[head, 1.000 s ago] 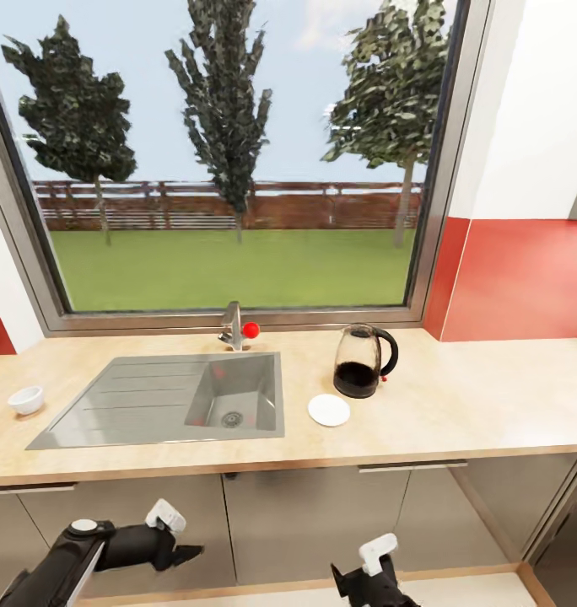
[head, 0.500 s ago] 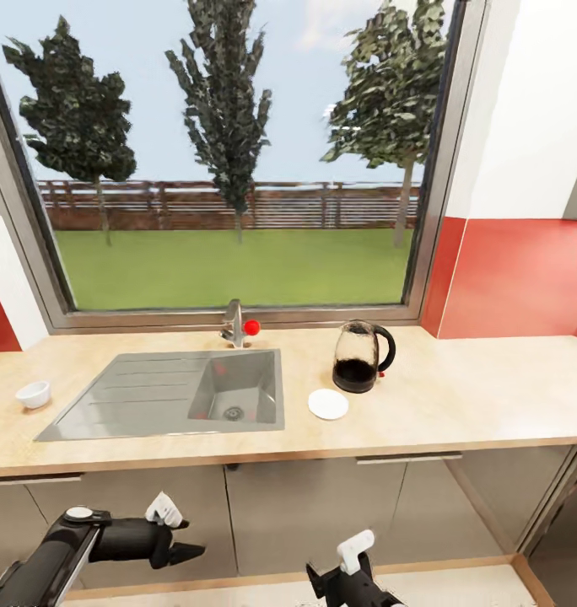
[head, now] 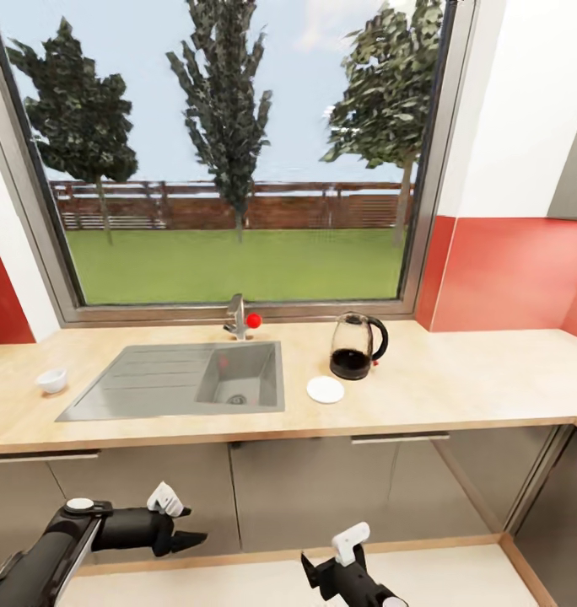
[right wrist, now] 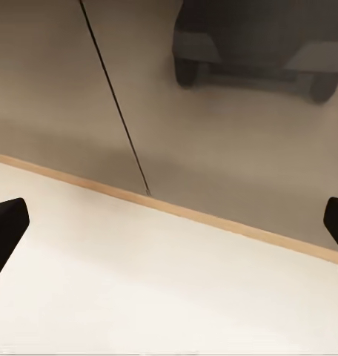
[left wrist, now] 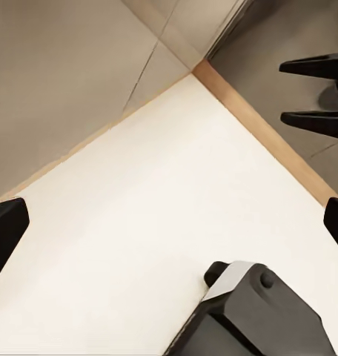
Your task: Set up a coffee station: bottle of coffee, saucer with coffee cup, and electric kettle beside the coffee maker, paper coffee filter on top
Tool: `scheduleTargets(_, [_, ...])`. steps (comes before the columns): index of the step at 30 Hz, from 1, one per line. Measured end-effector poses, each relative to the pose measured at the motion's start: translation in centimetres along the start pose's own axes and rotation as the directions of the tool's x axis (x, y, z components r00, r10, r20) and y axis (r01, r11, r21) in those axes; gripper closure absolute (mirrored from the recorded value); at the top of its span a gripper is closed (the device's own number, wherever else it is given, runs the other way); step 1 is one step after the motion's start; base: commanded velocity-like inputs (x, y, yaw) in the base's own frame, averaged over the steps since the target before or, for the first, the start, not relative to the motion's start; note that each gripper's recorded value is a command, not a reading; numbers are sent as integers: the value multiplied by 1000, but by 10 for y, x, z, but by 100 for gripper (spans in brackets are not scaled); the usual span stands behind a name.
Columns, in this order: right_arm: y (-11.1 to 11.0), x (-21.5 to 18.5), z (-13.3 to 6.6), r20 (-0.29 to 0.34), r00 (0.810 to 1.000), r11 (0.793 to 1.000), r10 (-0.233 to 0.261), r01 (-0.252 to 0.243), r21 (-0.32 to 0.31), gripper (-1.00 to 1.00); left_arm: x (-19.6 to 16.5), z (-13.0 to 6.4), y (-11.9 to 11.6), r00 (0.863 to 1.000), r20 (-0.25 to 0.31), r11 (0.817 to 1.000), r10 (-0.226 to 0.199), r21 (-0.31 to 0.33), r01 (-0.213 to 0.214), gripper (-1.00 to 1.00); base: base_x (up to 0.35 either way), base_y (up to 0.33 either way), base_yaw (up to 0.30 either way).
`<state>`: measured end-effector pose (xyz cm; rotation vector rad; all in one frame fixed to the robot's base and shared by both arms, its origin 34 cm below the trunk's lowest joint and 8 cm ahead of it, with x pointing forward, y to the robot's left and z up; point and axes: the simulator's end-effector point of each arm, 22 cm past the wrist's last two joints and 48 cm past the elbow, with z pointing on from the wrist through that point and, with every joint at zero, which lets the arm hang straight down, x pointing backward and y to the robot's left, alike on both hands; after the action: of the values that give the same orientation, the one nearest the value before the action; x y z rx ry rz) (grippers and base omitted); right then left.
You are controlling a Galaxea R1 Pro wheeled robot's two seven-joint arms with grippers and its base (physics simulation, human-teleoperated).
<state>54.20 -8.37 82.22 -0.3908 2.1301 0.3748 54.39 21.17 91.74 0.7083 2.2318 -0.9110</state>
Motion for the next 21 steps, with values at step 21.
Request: scheduleTargets(21, [65,-236,-49,252,952,976,175,-133,-174,-100,-263,-128,-26,967,253,998,-43,-27,52,-100,-10,0,0])
